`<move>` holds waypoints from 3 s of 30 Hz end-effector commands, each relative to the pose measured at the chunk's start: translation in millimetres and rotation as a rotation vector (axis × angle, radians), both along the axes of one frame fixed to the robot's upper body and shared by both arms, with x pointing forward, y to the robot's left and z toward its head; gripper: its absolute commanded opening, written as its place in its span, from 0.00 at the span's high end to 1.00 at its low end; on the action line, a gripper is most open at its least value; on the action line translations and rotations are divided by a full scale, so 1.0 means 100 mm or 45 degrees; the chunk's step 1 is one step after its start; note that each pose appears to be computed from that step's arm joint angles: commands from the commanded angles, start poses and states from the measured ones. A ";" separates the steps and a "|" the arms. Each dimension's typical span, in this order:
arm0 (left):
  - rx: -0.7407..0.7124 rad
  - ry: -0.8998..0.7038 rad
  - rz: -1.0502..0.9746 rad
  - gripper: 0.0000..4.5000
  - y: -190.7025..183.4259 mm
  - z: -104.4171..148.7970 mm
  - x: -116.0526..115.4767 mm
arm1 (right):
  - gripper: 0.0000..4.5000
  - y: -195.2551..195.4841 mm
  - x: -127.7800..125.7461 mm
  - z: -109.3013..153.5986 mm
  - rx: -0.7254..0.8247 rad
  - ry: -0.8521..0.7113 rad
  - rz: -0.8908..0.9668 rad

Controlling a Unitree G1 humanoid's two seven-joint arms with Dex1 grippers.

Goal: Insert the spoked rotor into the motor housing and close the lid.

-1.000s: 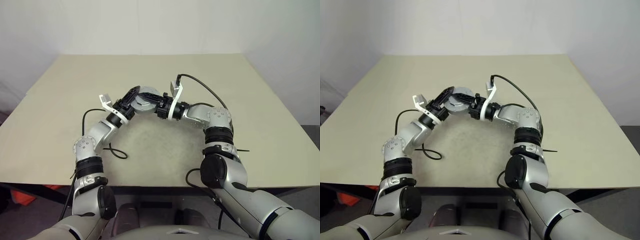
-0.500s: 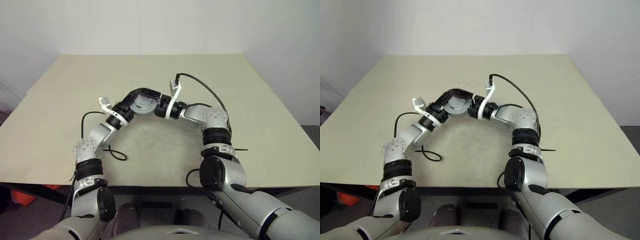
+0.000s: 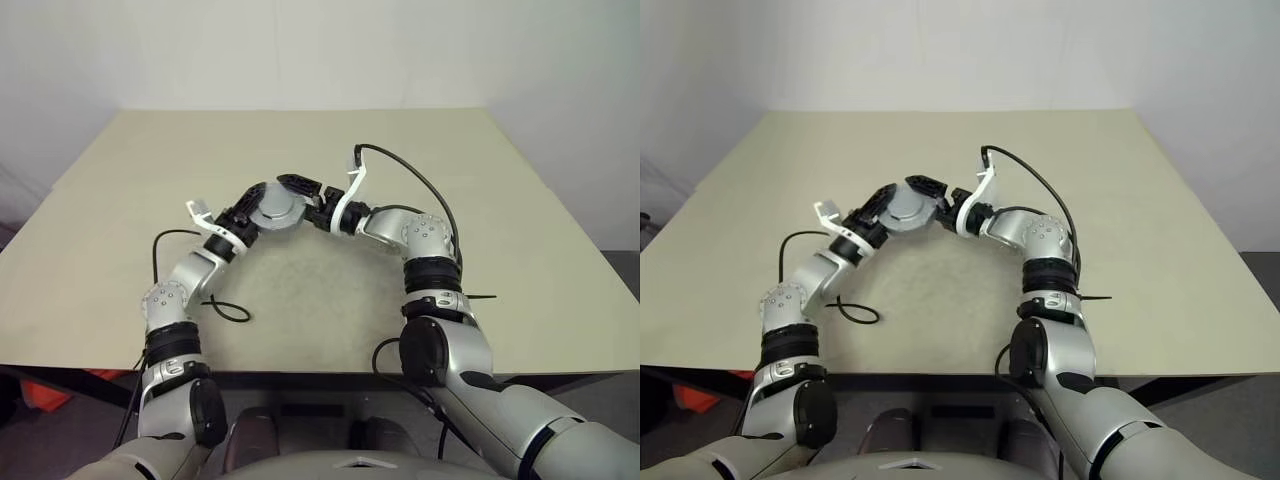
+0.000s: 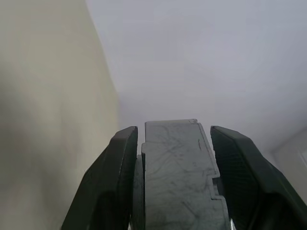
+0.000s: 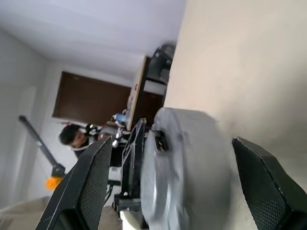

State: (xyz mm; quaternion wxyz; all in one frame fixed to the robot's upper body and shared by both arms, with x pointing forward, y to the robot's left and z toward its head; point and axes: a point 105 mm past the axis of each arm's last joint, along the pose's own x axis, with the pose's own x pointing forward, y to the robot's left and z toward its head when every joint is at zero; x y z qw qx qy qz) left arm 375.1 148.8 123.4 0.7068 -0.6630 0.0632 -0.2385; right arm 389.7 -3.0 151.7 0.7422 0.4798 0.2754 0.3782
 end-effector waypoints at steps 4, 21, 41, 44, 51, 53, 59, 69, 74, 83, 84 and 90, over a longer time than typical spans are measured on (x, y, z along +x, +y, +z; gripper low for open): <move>0.001 -0.071 0.241 0.52 0.47 0.12 0.00 | 0.01 -0.03 0.04 0.02 -0.034 -0.036 -0.032; 0.171 0.135 0.760 0.52 1.47 -0.16 -0.16 | 0.01 -0.11 0.10 0.00 -0.039 -0.040 -0.076; 0.387 0.325 1.003 0.18 1.98 -0.28 -0.24 | 0.00 -0.04 0.13 -0.05 -0.084 -0.035 -0.069; 0.414 0.344 1.039 0.03 2.06 -0.27 -0.26 | 0.00 -0.04 0.14 -0.05 -0.089 -0.033 -0.067; 0.499 0.321 1.162 0.03 2.34 -0.11 -0.34 | 0.00 -0.05 0.15 -0.10 -0.120 -0.012 -0.052; 0.540 0.305 1.209 0.03 2.43 -0.02 -0.37 | 0.00 -0.05 0.15 -0.09 -0.120 -0.022 -0.044; 0.812 0.052 1.168 0.03 2.20 0.36 -0.25 | 0.00 -0.13 0.21 0.05 -0.247 -0.345 -0.114; 1.382 -0.644 0.335 0.03 0.37 0.63 -0.15 | 0.00 -0.72 0.36 -0.09 -0.911 -1.025 -0.138; 1.602 -0.736 0.111 0.03 -0.03 0.22 -0.22 | 0.00 -1.01 0.40 -0.21 -1.129 -1.118 -0.078; 1.638 -0.824 0.071 0.03 -0.29 0.08 -0.22 | 0.00 -1.27 0.31 -0.22 -1.097 -1.171 0.001; 1.635 -0.829 0.069 0.03 -0.30 0.09 -0.21 | 0.00 -1.27 0.30 -0.22 -1.091 -1.172 -0.003; 1.620 -0.848 0.037 0.03 -0.33 0.11 -0.19 | 0.00 -1.26 0.27 -0.23 -1.082 -1.190 -0.011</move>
